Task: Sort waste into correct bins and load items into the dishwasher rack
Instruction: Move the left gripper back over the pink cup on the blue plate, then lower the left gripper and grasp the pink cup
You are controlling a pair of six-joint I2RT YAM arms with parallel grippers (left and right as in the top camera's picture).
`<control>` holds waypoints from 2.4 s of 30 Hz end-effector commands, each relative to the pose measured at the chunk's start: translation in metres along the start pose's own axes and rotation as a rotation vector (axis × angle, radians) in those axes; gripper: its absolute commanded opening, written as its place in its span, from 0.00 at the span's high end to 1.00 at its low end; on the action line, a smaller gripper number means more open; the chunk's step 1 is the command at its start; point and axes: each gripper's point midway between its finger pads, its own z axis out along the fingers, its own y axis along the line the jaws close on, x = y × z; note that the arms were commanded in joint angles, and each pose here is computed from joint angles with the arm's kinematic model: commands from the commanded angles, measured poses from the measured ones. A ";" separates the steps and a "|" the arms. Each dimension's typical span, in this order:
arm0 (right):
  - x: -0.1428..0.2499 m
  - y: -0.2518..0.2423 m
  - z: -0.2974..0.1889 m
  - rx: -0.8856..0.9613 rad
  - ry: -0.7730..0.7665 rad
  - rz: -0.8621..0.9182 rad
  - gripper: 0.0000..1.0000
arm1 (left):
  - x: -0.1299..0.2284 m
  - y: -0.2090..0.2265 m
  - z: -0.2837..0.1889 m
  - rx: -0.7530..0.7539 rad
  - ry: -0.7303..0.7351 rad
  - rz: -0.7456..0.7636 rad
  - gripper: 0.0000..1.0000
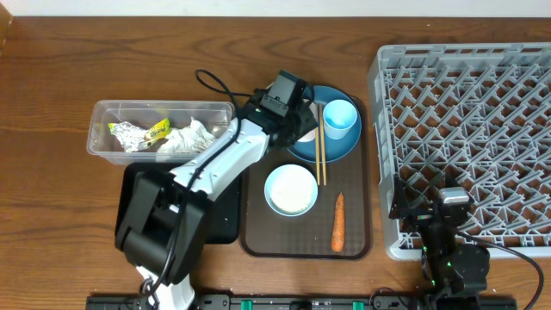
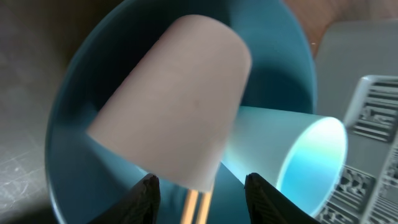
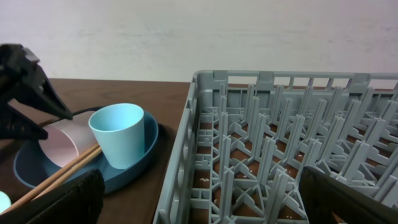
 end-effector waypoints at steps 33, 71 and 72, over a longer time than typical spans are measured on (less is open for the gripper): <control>0.002 0.006 0.000 -0.025 0.006 0.008 0.01 | -0.021 -0.004 -0.020 0.019 -0.067 0.077 0.94; 0.002 0.006 0.000 -0.025 0.006 0.008 0.01 | 0.023 -0.003 -0.186 0.073 -0.060 0.597 0.94; 0.002 0.006 0.000 -0.025 0.006 0.008 0.01 | 0.023 -0.002 -0.186 0.070 -0.058 0.604 0.94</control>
